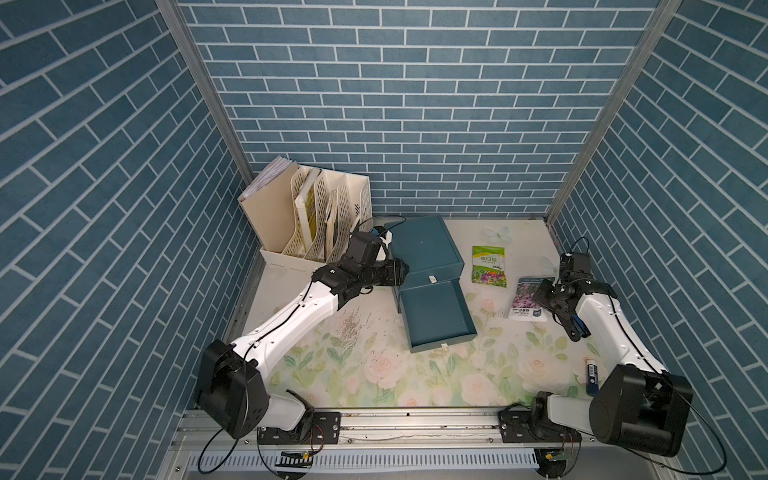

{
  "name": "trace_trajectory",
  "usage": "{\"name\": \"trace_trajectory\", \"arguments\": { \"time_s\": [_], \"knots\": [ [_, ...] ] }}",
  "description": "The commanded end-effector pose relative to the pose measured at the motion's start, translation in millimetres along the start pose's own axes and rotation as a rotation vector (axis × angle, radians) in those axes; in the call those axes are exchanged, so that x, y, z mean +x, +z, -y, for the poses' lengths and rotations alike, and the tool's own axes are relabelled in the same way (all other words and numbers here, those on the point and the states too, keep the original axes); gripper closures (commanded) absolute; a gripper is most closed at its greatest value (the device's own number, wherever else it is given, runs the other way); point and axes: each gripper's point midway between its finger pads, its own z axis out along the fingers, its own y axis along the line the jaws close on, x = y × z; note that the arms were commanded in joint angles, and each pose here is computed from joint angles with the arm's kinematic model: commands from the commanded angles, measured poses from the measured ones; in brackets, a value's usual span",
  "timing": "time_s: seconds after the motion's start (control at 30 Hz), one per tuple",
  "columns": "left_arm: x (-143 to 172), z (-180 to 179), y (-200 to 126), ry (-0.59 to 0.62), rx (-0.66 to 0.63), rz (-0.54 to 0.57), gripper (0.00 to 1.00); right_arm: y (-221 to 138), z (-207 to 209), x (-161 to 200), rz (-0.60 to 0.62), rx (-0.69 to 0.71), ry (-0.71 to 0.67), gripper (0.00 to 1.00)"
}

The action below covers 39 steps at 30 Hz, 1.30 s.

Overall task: Take the seed bags out of the drawer
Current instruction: Place the seed packet at the center of the board.

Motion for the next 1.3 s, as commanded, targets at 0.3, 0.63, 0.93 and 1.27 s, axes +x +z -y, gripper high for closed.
{"name": "trace_trajectory", "arguments": {
  "time_s": [0.3, 0.63, 0.93, 1.27],
  "knots": [
    [35.3, -15.6, 7.0, 0.003, -0.045, -0.137, 0.39, 52.1, 26.6, 10.2, -0.085, 0.070, -0.045, 1.00],
    [35.5, -15.2, 7.8, 0.009, -0.043, -0.142, 0.39, 46.5, 29.3, 2.3, -0.074, 0.101, -0.049, 0.65],
    [36.6, -15.4, 7.9, 0.010, -0.043, -0.146, 0.39, 11.2, -12.8, 12.5, -0.062, -0.046, -0.133, 0.52],
    [37.3, -16.9, 7.5, 0.012, -0.050, -0.147, 0.39, -57.2, -98.8, 59.2, -0.094, -0.291, -0.311, 0.29]
  ]
}}
